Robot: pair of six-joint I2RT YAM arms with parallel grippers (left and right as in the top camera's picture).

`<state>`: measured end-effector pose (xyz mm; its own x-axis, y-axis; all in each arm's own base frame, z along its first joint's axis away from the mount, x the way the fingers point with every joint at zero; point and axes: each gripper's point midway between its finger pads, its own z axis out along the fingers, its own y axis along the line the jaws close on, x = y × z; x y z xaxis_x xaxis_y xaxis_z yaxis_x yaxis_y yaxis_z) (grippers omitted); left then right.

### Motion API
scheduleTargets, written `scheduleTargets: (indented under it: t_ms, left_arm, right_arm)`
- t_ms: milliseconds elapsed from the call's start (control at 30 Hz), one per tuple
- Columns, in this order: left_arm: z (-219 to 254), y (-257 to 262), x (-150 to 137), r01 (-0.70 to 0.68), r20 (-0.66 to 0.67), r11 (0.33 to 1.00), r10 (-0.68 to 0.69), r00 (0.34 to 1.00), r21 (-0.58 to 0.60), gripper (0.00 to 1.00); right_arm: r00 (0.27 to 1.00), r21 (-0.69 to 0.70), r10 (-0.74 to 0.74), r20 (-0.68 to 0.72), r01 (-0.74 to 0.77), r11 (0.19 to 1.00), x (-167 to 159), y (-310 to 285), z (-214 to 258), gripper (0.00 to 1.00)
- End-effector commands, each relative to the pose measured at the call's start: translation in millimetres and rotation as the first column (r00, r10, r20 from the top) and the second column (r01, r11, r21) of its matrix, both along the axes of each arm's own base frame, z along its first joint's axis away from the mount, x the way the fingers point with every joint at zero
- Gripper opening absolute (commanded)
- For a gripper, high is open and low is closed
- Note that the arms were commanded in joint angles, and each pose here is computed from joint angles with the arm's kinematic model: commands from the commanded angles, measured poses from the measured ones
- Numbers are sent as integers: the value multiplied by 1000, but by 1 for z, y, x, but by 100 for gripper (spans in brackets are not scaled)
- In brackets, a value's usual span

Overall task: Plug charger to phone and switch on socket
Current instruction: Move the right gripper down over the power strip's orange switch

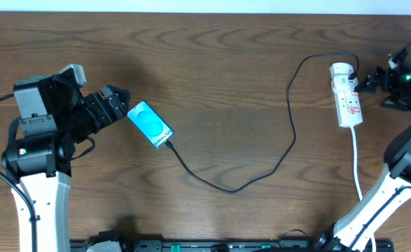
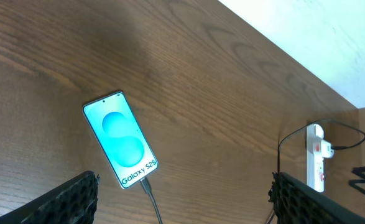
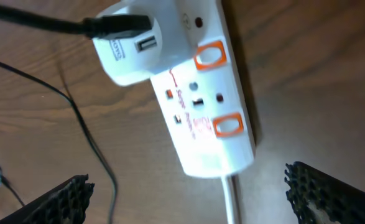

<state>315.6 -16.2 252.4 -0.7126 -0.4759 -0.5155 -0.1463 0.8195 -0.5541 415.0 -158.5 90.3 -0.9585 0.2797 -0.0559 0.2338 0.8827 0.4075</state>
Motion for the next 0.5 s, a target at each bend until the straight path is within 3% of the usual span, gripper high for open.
scheduleTargets:
  t_ms: [0, 233, 467]
  left_arm:
    - [2, 1, 0, -7, 3, 1000, 7, 1000, 3, 89]
    - [2, 1, 0, -7, 3, 1000, 7, 1000, 3, 89]
    - [2, 1, 0, -7, 3, 1000, 7, 1000, 3, 89]
  right_arm:
    - [993, 13, 98, 62, -99, 995, 15, 15, -3, 99]
    - [977, -4, 174, 127, -175, 985, 36, 36, -7, 99]
    - [979, -16, 142, 144, -141, 990, 51, 42, -7, 99]
